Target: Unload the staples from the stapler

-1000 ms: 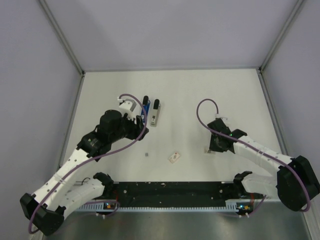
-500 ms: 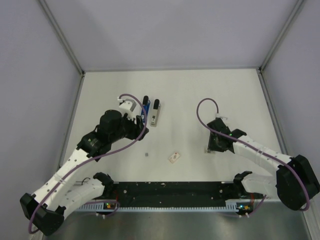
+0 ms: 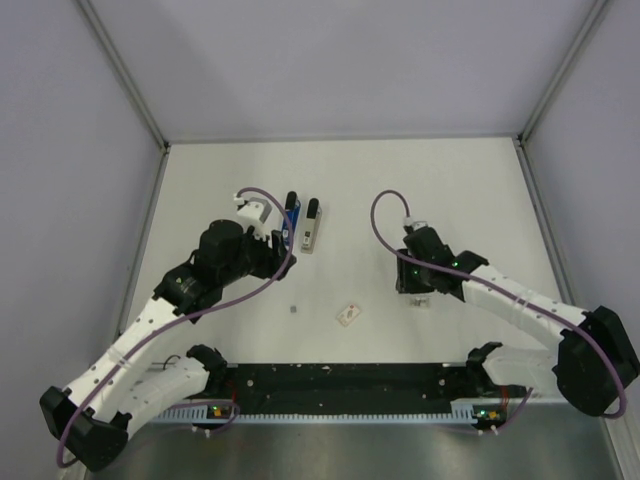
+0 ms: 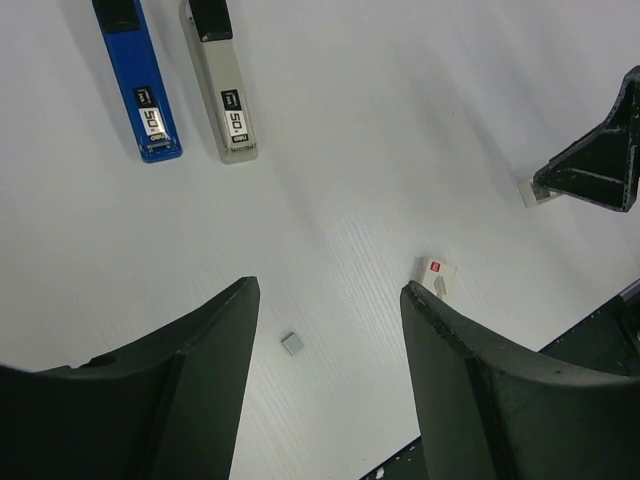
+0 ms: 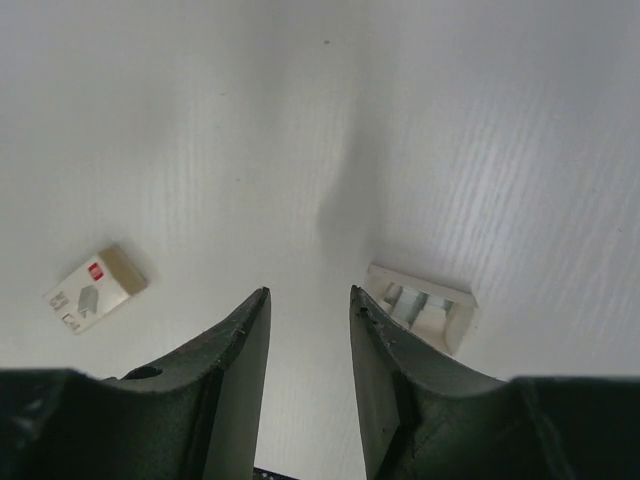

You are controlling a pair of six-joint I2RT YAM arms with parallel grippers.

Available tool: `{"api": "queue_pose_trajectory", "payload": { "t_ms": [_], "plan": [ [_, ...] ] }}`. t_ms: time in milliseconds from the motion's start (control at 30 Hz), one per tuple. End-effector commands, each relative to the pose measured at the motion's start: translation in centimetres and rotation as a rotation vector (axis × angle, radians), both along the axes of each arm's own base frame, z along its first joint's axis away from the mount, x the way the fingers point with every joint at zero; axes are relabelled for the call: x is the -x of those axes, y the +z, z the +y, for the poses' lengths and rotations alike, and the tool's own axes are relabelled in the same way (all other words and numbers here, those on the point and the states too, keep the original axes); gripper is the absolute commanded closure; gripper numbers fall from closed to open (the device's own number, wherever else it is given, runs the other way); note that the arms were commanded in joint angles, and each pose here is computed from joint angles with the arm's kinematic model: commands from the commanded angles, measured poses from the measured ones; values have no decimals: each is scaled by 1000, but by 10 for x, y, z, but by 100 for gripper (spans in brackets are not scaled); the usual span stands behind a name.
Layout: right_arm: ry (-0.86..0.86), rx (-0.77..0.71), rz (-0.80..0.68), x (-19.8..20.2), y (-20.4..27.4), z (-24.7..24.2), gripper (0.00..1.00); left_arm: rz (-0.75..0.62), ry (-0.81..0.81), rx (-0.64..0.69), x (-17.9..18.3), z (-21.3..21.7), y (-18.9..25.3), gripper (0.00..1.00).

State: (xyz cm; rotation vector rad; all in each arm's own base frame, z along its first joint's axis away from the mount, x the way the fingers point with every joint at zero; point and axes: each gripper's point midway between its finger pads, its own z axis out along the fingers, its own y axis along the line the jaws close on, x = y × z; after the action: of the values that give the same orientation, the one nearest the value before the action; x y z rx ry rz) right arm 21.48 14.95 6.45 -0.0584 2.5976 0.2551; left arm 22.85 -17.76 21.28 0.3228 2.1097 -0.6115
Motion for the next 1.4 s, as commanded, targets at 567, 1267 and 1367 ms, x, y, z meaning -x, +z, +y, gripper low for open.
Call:
{"api": "queue_pose_trajectory", "payload": {
  "t_ms": [567,1267,1367],
  "plan": [
    [630,-154,-58,-19,23,175,56,-222,249,-14,-8,55,44,35],
    [494,-175,39,9,10,280,54,-468,369,177,26,96,101,35],
    [469,-139,39,13,2,283,54,-480,362,196,29,96,104,36]
  ]
}}
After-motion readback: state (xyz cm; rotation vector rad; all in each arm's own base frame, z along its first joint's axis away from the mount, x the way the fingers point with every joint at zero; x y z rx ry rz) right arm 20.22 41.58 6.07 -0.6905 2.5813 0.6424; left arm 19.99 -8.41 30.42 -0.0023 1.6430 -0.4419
